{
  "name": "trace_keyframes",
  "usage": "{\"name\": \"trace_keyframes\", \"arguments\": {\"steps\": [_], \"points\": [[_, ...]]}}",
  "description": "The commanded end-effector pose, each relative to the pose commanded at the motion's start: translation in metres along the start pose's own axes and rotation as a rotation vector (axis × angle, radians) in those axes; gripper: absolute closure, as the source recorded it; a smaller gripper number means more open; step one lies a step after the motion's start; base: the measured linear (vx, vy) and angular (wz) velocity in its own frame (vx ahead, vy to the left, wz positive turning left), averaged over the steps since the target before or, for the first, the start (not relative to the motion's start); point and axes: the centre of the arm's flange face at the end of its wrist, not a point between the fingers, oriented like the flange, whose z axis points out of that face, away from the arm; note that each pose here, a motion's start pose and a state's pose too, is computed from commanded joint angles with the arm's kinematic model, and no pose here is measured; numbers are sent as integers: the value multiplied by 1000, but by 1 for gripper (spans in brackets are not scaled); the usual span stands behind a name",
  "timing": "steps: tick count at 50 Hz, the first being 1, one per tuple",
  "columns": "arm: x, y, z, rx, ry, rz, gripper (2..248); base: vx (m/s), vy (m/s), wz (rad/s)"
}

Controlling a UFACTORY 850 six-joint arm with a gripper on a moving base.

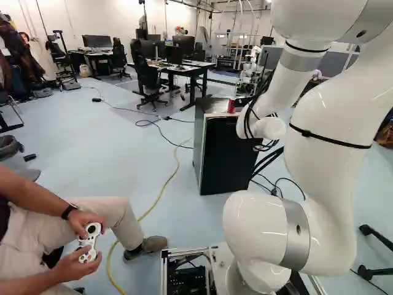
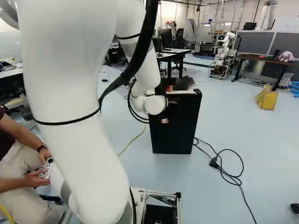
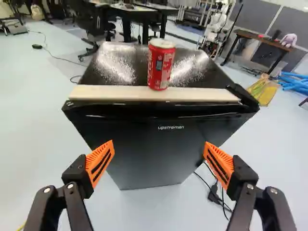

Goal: Grab a drink from the fridge

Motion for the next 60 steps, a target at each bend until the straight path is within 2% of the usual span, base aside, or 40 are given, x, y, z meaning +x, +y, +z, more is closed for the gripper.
{"name": "trace_keyframes", "arguments": {"steps": [15, 38, 45, 60], "points": [[13, 1, 4, -13, 148, 14, 3, 0, 0, 0], [15, 2, 38, -20, 276, 36, 3, 0, 0, 0], [13, 2, 49, -16, 289, 38, 3, 0, 0, 0], [5, -1, 76, -2, 277, 40, 3, 0, 0, 0]]}}
